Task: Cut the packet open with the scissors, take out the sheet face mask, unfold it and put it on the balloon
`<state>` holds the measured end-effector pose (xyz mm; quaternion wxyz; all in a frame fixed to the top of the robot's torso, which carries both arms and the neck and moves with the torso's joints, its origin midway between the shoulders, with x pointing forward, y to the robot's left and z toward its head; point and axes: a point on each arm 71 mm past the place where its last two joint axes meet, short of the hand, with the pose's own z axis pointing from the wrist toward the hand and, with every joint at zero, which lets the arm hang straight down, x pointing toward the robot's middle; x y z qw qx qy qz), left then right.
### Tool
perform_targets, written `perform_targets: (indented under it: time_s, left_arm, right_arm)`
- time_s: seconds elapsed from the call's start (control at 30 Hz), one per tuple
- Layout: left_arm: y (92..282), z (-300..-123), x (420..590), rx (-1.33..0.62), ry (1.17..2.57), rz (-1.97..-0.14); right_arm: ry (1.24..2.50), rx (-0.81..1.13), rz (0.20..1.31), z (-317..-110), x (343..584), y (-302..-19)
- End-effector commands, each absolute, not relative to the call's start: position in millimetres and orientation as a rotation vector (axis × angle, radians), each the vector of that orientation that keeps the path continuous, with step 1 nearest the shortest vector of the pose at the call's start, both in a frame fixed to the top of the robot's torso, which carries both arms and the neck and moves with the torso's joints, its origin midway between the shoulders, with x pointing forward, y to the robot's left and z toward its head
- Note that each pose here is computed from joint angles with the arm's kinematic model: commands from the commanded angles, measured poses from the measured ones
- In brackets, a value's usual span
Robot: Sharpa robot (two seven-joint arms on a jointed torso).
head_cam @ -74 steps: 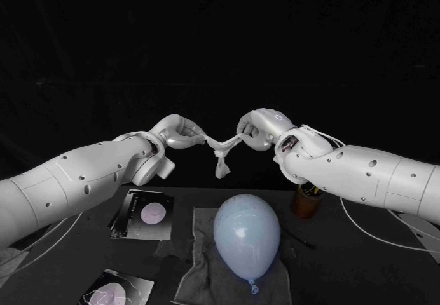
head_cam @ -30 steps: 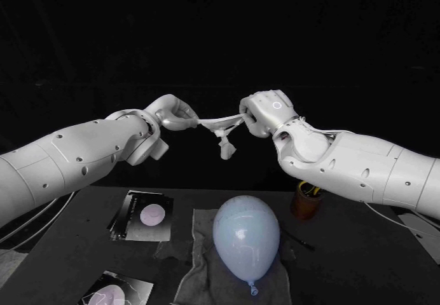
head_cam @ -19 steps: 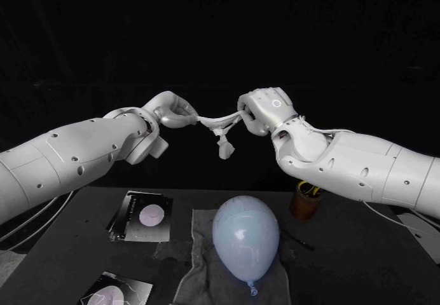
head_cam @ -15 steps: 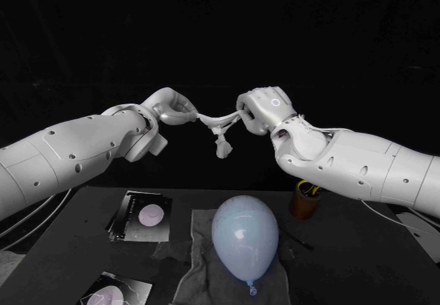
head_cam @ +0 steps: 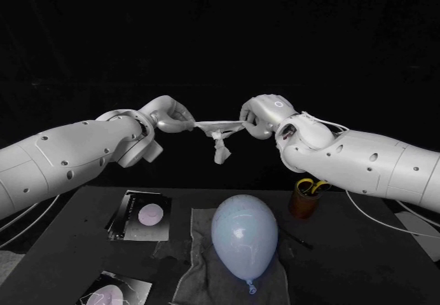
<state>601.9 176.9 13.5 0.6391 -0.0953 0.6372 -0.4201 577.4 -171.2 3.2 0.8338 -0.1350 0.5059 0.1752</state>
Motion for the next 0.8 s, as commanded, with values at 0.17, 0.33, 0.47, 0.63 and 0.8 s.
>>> perform_targets:
  time_s: [0.17, 0.33, 0.47, 0.63, 0.8]
  left_arm:
    - [169.2, -0.9, 587.7, -0.197, 1.557, -1.005]
    - [171.3, -9.0, 578.7, -0.243, 1.553, -1.069]
    - [172.0, -12.6, 572.1, -0.272, 1.565, -1.119]
    - [169.8, -14.0, 569.5, -0.289, 1.563, -1.135]
    - [173.8, -11.0, 572.9, -0.288, 1.510, -1.105]
  right_arm:
    - [1.174, -0.083, 0.641, -5, 570, -175]
    - [1.094, -0.037, 0.686, -9, 563, -174]
    - [1.075, -0.003, 0.692, -12, 565, -176]
    - [1.057, 0.014, 0.699, -15, 566, -176]
    - [1.048, -0.001, 0.678, -16, 566, -175]
